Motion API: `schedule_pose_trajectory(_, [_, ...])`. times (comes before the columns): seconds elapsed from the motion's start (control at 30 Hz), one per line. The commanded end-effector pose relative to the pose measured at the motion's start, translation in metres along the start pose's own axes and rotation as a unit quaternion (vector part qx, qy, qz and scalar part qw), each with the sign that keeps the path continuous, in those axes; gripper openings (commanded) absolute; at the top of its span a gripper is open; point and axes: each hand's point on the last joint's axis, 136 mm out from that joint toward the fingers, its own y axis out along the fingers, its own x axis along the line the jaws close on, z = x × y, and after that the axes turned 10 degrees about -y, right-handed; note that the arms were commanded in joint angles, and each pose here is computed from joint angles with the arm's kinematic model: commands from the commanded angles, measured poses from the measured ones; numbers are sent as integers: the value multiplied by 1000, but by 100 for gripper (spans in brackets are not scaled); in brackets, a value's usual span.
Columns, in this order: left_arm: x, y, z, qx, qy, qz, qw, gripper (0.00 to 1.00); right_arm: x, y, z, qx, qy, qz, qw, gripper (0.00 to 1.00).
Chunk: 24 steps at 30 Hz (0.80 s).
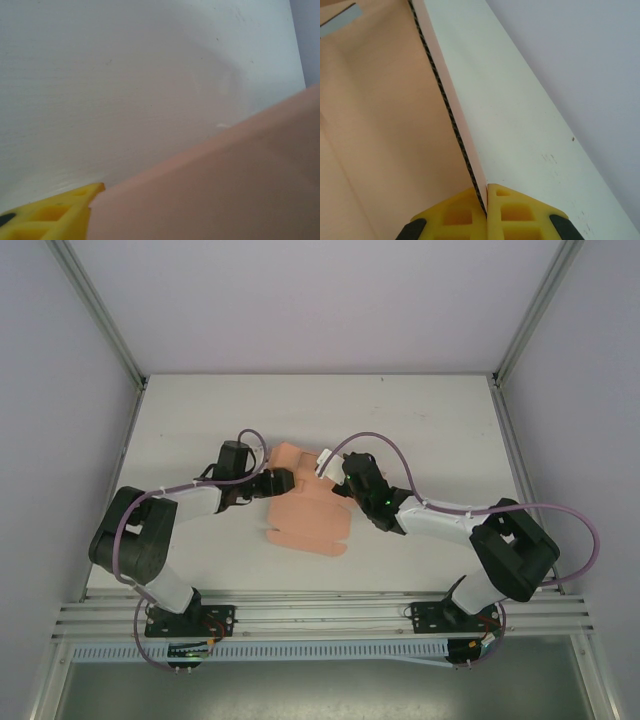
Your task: Assemble paper box
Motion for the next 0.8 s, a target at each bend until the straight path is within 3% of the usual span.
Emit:
schedule_pose_trajectory(0.0, [-2, 9, -1, 0, 11, -17, 1000, 54, -8, -3, -26, -57, 44, 15, 997, 0])
schedule_pose_trajectory(0.13, [7, 11, 1, -1, 10, -50, 999, 53, -10, -5, -25, -54, 39, 17, 998, 0])
schedule_pose_trajectory(0.27, [11, 5, -2, -11, 9, -68, 998, 59, -10, -4, -20, -41, 22, 21, 999, 0])
schedule_pose_trajectory(0.4, [3, -10, -4, -29, 25, -70, 997, 81, -8, 3, -3, -2, -16, 25, 1000, 0])
schedule_pose_trajectory(0.43, [-1, -15, -6, -34, 34, -68, 996, 95, -8, 5, 0, 5, -19, 25, 999, 0])
schedule_pose_trajectory(0.47, [-1, -20, -6, -40, 39, -71, 996, 98, -10, 8, 4, 14, -24, 23, 999, 0])
schedule_pose_trajectory(0.77, [2, -72, -32, -121, 91, -163, 975, 98, -38, 26, 16, 40, -91, 37, 994, 0])
